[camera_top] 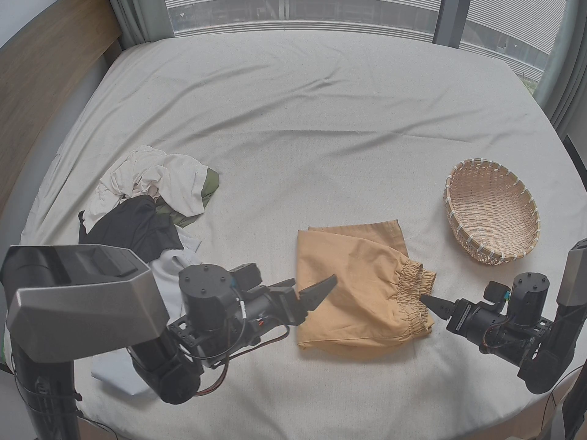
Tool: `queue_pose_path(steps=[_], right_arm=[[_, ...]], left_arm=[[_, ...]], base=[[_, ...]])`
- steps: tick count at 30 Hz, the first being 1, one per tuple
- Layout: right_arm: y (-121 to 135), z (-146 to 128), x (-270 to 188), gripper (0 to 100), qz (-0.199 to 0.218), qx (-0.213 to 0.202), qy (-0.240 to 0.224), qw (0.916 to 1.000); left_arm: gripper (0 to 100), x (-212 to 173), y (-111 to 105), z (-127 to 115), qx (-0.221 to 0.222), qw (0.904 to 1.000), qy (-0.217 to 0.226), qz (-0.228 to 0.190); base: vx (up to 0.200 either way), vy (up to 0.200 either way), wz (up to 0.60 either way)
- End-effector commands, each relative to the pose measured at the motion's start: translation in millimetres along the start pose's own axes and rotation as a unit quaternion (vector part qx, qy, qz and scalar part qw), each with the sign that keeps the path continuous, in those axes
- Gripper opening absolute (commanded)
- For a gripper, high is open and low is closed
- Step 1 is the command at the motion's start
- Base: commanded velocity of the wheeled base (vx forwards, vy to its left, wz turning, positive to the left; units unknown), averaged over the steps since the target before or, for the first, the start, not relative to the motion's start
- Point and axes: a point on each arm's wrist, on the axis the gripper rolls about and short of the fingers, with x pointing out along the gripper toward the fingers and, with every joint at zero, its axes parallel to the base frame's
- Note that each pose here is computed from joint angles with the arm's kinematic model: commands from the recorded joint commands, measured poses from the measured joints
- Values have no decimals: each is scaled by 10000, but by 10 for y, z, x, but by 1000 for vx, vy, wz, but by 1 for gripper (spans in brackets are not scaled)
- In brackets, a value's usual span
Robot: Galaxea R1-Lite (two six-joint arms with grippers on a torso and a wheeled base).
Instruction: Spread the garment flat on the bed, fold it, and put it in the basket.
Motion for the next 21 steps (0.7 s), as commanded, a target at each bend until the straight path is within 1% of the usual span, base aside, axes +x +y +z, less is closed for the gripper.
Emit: queue_pose_path(steps=[1,9,14,18,21], right_arm=[[-96,-149,82,100,-202,199,397,9988],[-71,-172,86,100,-130,195,467,9986],[-58,-173,83,100,-104,184,468,9987],[-43,-181,82,100,-85,167,475,9987],[-42,-186,84,100,-84,164,486,9986]], left_arm=[[100,-506,83,229,57,9992,-236,321],[100,-911,141,330,-16,9975,-300,646],[100,-1139,181,342,-38,9959,-286,856],[100,-1292,291,352,68,9930,-270,1144],[100,-1394,358,369,261,9917,-223,1241]], base=[[0,0,0],[0,0,0],[0,0,0],[0,0,0],[0,0,0]])
